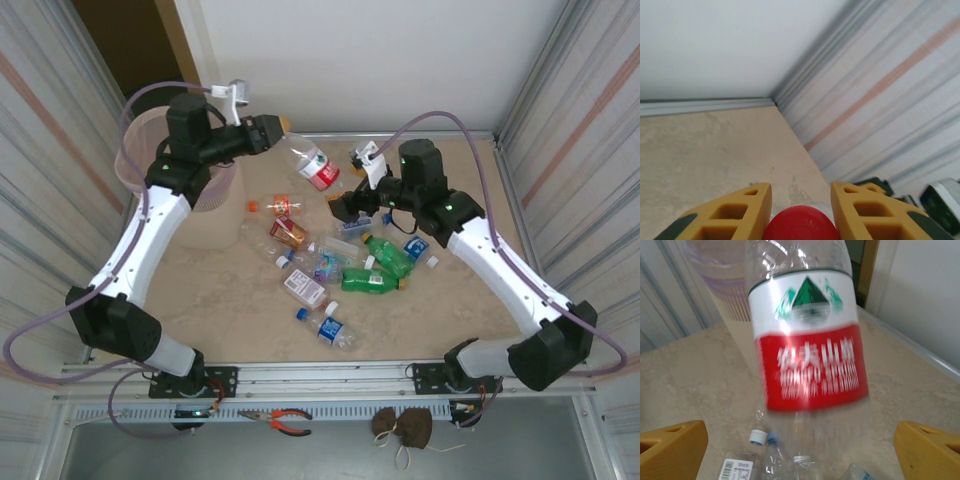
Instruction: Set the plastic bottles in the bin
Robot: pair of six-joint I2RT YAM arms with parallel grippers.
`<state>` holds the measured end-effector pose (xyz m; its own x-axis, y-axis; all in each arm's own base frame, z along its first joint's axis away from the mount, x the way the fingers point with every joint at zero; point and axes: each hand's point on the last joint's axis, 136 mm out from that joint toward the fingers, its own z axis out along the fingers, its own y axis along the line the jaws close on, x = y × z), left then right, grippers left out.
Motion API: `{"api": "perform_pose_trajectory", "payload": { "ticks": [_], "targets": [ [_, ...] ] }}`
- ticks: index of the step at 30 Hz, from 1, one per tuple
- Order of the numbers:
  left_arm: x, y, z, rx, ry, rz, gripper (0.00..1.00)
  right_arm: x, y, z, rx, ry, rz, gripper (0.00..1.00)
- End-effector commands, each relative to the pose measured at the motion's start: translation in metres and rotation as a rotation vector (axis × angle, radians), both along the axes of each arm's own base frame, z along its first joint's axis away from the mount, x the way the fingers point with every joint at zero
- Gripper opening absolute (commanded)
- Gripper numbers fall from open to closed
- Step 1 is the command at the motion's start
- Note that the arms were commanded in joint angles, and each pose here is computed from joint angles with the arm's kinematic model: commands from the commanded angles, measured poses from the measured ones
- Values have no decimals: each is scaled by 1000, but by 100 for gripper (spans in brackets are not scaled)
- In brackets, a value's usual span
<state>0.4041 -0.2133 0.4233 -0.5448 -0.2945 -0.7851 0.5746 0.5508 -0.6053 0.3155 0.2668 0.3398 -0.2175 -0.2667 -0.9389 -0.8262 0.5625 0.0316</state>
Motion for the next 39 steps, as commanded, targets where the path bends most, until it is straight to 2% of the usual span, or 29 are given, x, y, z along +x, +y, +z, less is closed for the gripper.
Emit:
{"api": "perform_pose_trajectory", "payload": {
  "ticks": [1,13,22,29,39],
  "targets": [
    [-1,38,26,-24,-68,79,26,-12,-13,7,9,3,-45,95],
    [22,213,66,-102,-140,486,25,-27,-36,7,-3,10,-91,95],
    [43,288,43,-99,-120,725,25,-28,-37,-1,-18,33,-93,95],
    [70,298,-7,-103,-26,740,25,-23,-37,-11,-31,55,-95,95],
    [103,269,-110,20,151,701,25,-17,-38,-27,-44,96,-96,95]
  ]
}}
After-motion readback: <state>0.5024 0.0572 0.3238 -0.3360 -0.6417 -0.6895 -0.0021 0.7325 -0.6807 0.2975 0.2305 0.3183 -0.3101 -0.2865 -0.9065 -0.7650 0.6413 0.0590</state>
